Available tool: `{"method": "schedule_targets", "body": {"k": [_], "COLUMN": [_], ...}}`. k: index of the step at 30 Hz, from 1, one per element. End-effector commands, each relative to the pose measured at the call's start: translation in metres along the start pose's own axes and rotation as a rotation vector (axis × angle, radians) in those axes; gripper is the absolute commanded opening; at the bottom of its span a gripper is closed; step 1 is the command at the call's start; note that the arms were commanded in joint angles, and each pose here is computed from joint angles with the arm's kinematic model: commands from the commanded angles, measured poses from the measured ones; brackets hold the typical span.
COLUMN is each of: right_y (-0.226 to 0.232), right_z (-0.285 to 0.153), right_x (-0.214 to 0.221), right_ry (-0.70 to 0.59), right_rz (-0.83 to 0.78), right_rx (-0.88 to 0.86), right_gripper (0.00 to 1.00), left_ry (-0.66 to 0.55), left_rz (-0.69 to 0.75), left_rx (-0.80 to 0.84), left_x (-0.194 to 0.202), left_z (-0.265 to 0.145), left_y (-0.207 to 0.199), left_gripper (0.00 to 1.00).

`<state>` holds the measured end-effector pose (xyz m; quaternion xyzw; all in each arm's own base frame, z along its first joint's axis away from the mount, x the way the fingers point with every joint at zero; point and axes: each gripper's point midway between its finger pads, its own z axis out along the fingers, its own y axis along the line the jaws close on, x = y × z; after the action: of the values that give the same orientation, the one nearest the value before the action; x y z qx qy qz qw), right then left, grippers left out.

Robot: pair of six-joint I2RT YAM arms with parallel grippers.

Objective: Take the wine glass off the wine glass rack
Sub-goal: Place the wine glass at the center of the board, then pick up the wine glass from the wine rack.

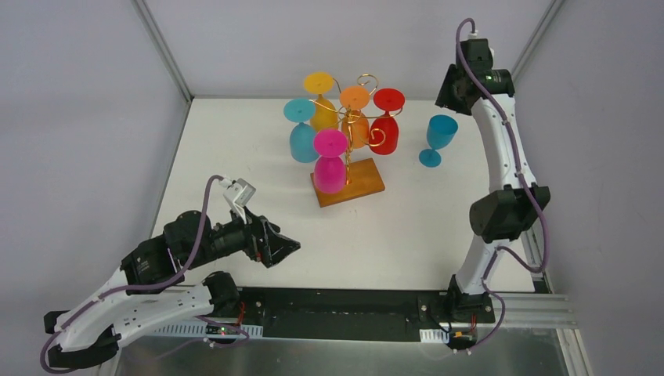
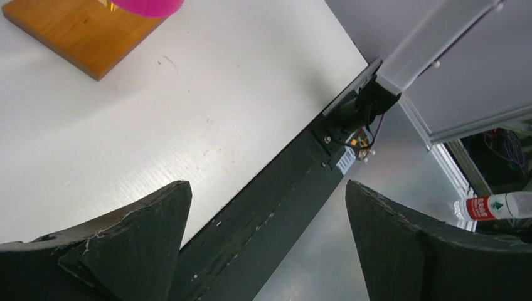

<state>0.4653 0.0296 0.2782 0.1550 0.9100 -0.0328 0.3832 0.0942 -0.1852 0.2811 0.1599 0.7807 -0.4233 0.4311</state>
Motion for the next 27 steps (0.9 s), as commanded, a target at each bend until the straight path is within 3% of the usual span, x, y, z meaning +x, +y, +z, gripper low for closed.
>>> {"method": "schedule_targets", "body": {"k": [1, 16, 20, 27], "right_y": [0.002, 0.01, 0.006, 0.006], "right_z": [-0.045, -0.124, -0.145, -0.187], "right_x": [-0.014, 0.038, 0.047, 0.06], "right_ry": [-0.098, -0.124, -0.144, -0.195], "right_rz": [0.073, 0.106, 0.132, 0.161], "right_rx": [-0.081, -0.334, -0.377, -0.5], "right_gripper": [0.5, 0.55, 0.55, 0.56], "left_ry": [-0.134, -0.21, -0.225, -0.23], "left_rz": [-0.037, -0.154, -0.276, -0.365], "left_rx": [0.026, 0.033, 0.07, 0.043], "left_x": [-0.045, -0.121, -0.141, -0.16], "left_z": [-0.001, 0.044, 0.06, 0.084], "left_y": [-0.02, -0.056, -0.048, -0.031], "left_gripper": [0.97, 0.96, 0.93, 0.9]}}
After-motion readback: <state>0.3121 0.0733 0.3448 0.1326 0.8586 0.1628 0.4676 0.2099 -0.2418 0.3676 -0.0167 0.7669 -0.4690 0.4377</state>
